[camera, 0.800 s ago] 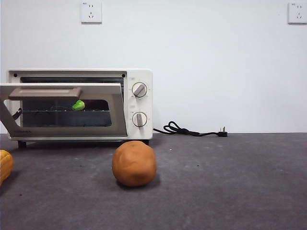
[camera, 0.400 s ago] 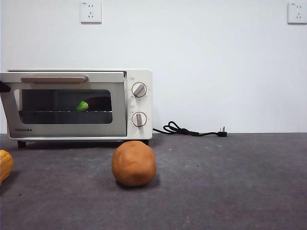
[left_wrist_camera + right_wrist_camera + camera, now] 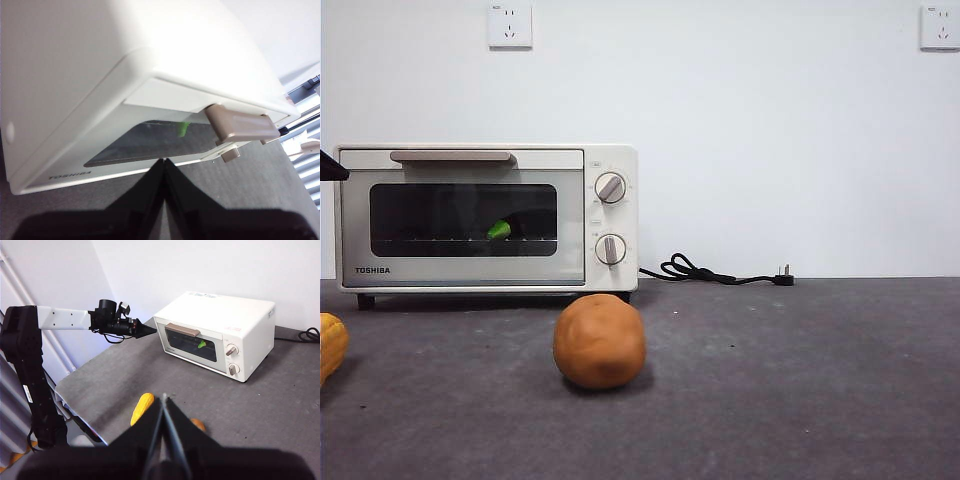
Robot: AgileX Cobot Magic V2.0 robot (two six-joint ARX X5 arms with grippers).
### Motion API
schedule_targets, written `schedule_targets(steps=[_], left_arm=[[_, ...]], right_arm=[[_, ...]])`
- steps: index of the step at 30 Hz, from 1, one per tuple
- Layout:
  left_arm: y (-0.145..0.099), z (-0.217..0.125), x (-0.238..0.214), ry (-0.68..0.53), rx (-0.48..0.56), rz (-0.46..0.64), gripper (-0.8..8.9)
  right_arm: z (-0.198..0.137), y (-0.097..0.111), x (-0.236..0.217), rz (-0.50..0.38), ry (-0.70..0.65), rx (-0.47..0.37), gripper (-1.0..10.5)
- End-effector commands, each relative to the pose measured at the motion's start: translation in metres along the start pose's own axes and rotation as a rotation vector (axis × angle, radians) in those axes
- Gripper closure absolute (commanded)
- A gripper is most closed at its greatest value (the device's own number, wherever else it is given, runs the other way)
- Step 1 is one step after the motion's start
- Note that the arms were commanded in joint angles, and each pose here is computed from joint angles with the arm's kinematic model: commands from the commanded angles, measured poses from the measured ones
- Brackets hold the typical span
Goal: Take the eggplant from the table,put the eggplant in the oven
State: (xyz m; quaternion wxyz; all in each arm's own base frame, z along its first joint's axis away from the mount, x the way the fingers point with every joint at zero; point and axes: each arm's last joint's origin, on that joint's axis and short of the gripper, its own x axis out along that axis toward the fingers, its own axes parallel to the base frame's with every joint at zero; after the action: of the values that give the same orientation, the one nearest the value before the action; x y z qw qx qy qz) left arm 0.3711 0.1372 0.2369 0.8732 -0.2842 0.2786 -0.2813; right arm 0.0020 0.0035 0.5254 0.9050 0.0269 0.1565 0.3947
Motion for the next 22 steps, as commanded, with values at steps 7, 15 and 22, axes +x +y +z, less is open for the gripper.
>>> schedule_targets(steps=[7,15,22], left_arm=[[-0.022,0.002,-0.009,0.018,-0.015,0.057,8.19],[-0.092,0.008,-0.022,0.010,0.095,0.160,8.19],[-0.169,-0.002,-0.041,0.015,0.210,0.207,8.19]], right_arm=[[-0.003,-0.001,-0.001,-0.003,0.022,0.011,9.6],[-0.003,-0.001,-0.001,-0.003,0.022,0.009,9.6],[-0.003,-0.001,-0.001,-0.003,0.022,0.007,9.6]])
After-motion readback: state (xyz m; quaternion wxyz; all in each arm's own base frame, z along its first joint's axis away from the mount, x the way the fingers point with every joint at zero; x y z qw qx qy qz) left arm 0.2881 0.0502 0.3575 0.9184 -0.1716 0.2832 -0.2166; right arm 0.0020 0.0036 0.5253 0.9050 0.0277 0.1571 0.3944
